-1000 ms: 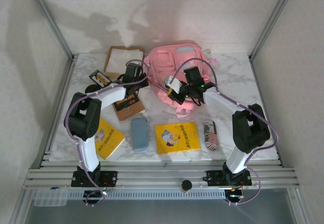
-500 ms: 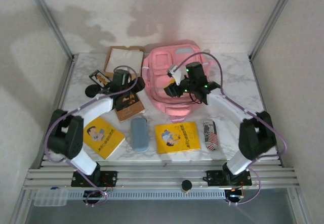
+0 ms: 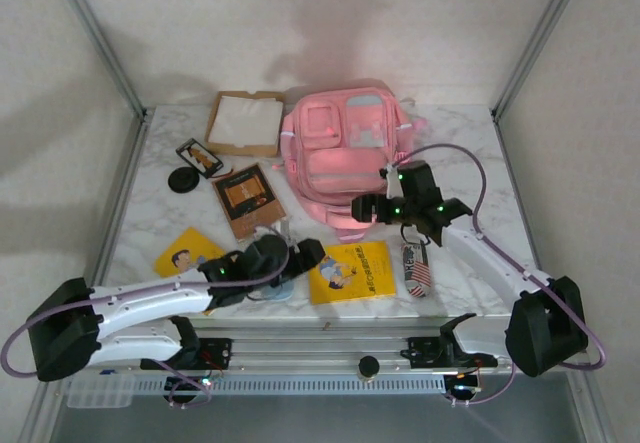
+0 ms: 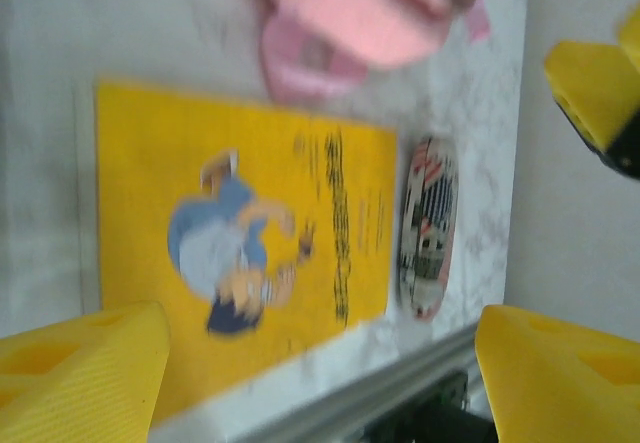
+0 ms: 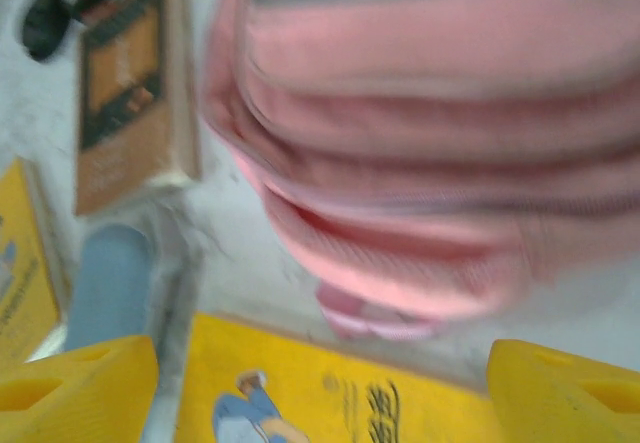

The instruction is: Pack books, pencil case, and school supplies into a backpack

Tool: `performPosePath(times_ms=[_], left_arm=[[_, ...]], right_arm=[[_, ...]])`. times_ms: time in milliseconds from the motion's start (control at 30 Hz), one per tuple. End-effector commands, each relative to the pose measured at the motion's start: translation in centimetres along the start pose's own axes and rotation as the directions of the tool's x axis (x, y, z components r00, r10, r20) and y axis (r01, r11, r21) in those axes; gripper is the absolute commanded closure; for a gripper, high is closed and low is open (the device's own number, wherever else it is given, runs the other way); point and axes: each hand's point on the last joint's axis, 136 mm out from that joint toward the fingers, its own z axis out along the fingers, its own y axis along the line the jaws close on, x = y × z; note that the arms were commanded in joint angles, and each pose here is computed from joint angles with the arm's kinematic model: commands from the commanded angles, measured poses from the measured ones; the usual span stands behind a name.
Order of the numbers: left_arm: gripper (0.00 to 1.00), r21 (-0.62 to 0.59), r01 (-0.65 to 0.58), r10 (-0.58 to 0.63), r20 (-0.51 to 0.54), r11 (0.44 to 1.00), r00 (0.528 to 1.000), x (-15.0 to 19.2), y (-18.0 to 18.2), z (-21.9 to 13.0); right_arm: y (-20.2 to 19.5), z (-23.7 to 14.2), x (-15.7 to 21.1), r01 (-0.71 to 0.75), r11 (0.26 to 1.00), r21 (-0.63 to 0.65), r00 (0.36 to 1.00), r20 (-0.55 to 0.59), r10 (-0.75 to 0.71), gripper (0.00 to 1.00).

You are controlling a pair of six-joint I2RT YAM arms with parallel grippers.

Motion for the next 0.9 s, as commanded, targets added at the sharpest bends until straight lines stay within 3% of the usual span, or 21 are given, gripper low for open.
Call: performPosePath(times_ms=[0, 200, 367, 533, 867], left_arm=[[0.18, 0.027, 0.194, -0.195, 0.051, 0.981, 0.980, 1.8, -0.8, -0.5], [0.16, -0.021, 0.285, -0.286, -0.029, 0.958, 0.958, 7.9, 0.1, 1.6], [0.16, -0.015, 0.318, -0.318, -0.093, 0.948, 0.943, 10.5, -1.1, 3.7], [0.15, -0.061, 0.326, -0.330, -0.078, 0.943, 0.941, 11.6, -0.3, 4.7], [0.15, -0.111, 0.308, -0.310, 0.003, 0.945, 0.951, 9.9, 1.4, 6.2]], right_arm=[[-2.1, 0.4, 2.7, -0.117, 0.989, 0.088, 0.990, -0.063, 0.123, 0.15], [-3.2, 2.0, 3.4, -0.107, 0.988, 0.108, 0.992, -0.061, 0.114, 0.15], [-3.4, 3.0, 2.9, -0.105, 0.988, 0.111, 0.992, -0.056, 0.112, 0.14], [-4.3, 3.7, 3.3, -0.096, 0.986, 0.138, 0.993, -0.053, 0.104, 0.12], [-5.8, 5.0, 5.1, -0.103, 0.977, 0.186, 0.987, -0.105, 0.124, 0.11]])
